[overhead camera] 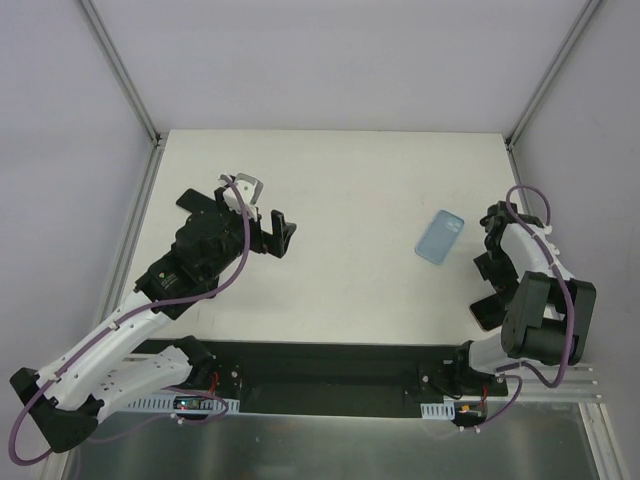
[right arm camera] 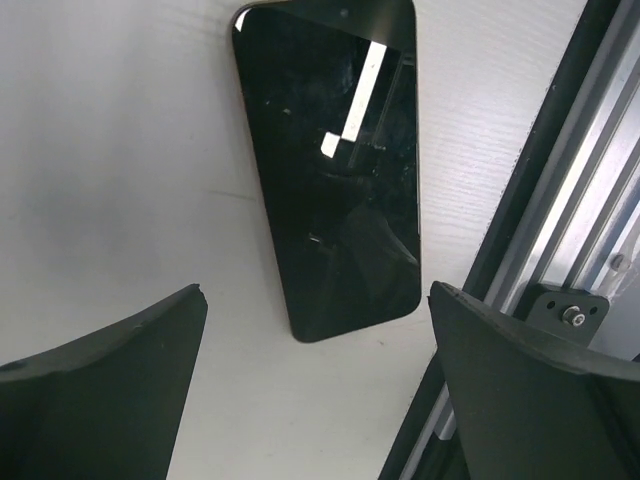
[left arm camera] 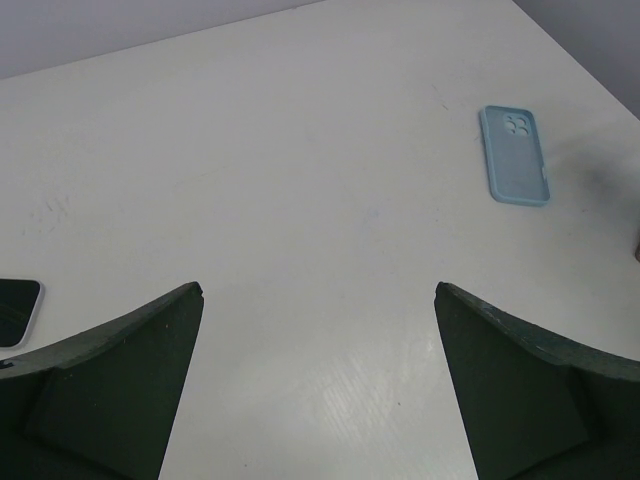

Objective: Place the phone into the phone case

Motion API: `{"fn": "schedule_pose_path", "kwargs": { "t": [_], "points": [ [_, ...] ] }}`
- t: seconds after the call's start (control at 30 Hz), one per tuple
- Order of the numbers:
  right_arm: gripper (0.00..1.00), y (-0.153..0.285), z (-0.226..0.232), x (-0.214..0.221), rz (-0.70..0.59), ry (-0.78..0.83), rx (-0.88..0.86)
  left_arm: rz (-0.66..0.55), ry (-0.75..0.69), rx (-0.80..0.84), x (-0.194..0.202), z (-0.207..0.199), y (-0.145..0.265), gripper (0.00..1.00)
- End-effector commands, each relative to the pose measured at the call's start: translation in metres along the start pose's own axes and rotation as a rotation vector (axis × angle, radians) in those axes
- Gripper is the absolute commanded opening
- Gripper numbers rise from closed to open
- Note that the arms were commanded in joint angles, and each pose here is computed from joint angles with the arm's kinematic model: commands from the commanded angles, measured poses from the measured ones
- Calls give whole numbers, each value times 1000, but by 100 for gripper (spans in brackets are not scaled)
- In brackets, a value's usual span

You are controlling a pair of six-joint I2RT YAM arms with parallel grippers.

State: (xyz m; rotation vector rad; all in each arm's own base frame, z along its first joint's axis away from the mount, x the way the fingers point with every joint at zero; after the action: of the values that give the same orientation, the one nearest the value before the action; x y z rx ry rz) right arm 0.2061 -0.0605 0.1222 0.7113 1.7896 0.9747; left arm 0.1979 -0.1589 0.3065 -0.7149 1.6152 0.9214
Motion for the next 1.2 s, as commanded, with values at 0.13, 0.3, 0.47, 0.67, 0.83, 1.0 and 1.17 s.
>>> {"fn": "schedule_pose_path", "kwargs": {
  "t": [0.13,0.3,0.47,0.67,0.83,1.0,1.17],
  "points": [
    [96,-33,-3,-13,68,-101,22,-4,23,1,-3,-3,-10,99],
    [96,-54,-6,-13,142,-130,-13,19,24,-4,2,-4,-16,99],
    [96,-58,-9,-21,119,-111,-35,26,21,-1,3,-4,-17,99],
    [96,-64,-10,-25,121,-47,-70,16,20,-8,1,-3,-15,99],
    [96,-67,-15,-26,99,-34,-67,18,21,-3,2,-4,-15,99],
    [97,-68,-20,-24,103,-29,-54,22,22,0,2,-4,-16,99],
    [98,-67,-27,-22,87,-20,-41,13,23,-3,1,-3,-14,99]
  ]
}}
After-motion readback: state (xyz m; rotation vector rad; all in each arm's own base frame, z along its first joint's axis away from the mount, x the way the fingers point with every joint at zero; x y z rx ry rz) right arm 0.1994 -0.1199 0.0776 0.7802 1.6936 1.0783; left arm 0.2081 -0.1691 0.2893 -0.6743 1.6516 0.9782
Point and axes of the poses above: each gripper's point midway between its finger pads, its own y axis back along the fingers, its own z axis along the line the jaws close on, x = y × z, the point moved 6 cm from there along y, back along the fingers, and after that the axes turned 1 degree about -y, right-handed, at the moved point
